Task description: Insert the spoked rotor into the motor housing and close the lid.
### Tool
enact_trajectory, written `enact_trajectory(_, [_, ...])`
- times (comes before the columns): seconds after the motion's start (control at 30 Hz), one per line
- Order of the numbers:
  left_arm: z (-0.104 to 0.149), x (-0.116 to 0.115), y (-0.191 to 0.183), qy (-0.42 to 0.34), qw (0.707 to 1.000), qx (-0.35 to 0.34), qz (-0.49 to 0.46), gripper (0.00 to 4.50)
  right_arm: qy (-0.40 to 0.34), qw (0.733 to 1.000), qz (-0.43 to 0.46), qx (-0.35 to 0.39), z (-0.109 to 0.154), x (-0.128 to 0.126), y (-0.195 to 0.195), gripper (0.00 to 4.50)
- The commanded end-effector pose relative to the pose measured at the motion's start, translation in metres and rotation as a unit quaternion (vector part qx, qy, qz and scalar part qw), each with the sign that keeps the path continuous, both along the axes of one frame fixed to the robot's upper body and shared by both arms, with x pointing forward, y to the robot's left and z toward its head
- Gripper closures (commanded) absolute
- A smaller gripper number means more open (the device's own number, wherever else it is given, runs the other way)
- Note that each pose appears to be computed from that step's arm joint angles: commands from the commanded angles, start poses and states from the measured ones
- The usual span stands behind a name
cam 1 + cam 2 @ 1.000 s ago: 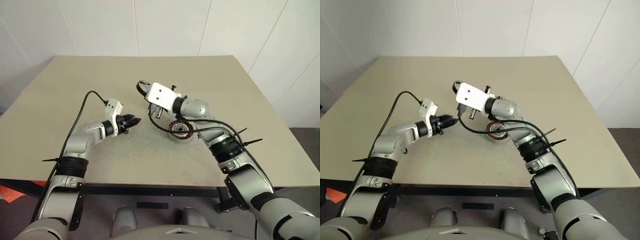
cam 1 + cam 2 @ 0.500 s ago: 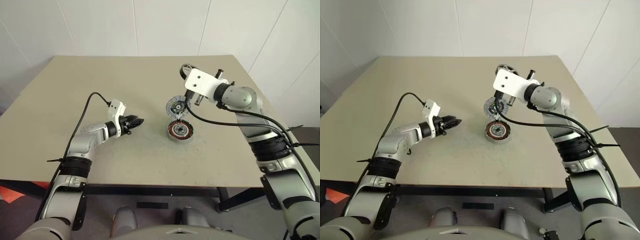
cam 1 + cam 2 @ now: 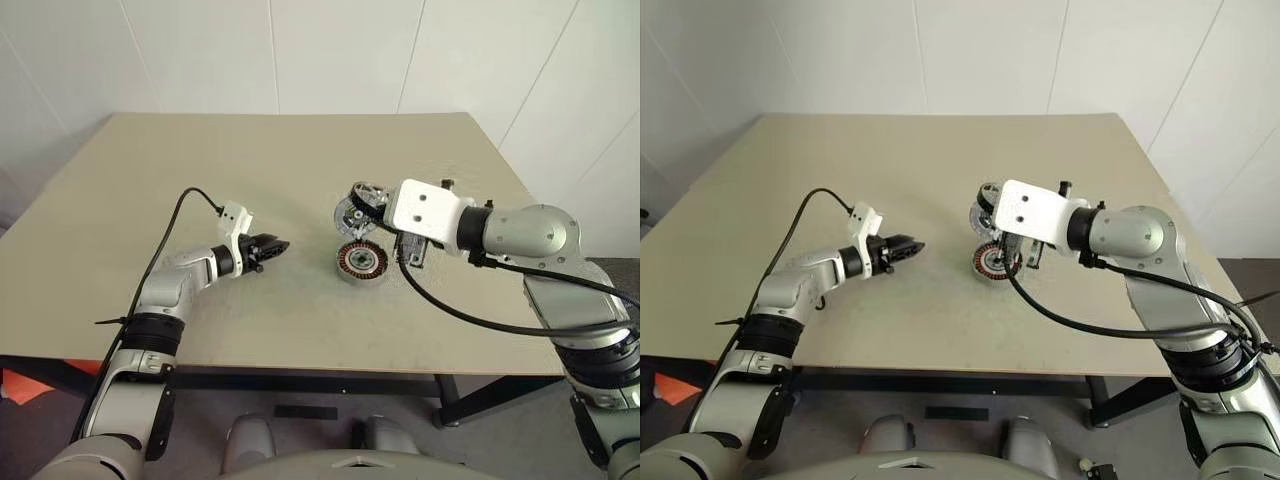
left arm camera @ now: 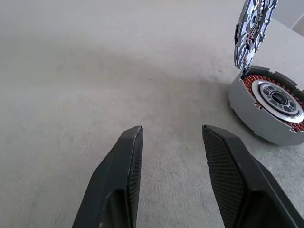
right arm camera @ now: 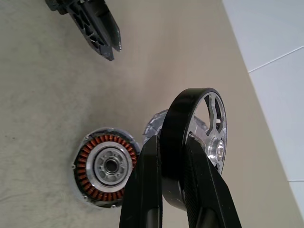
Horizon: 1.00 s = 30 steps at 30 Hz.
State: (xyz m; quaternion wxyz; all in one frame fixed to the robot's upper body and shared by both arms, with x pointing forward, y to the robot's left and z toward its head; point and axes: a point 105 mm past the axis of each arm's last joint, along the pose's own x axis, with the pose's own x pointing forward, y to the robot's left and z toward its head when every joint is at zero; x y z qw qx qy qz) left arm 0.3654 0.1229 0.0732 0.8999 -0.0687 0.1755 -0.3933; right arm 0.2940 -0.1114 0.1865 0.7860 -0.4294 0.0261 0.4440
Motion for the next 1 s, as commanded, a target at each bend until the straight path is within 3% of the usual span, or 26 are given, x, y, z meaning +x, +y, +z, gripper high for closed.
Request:
enact_trajectory(0.03, [0.016,0.006,-0.002,-0.027,1.000,0.001,-0.009,2.38,0.002,1.000,-0.003,0.007,-0.003,-0.001,0.004,4.22])
enact_trajectory(0.47, [0.017,0.004,0.005,-0.025,1.000,0.009,-0.006,2.38,0.039,0.998,-0.038,-0.023,-0.044,0.009,0.000,4.22])
enact_trajectory(1.0, [0.019,0.002,0.008,-0.025,1.000,0.013,-0.002,2.38,0.051,0.997,-0.056,-0.028,-0.068,0.017,-0.005,4.22])
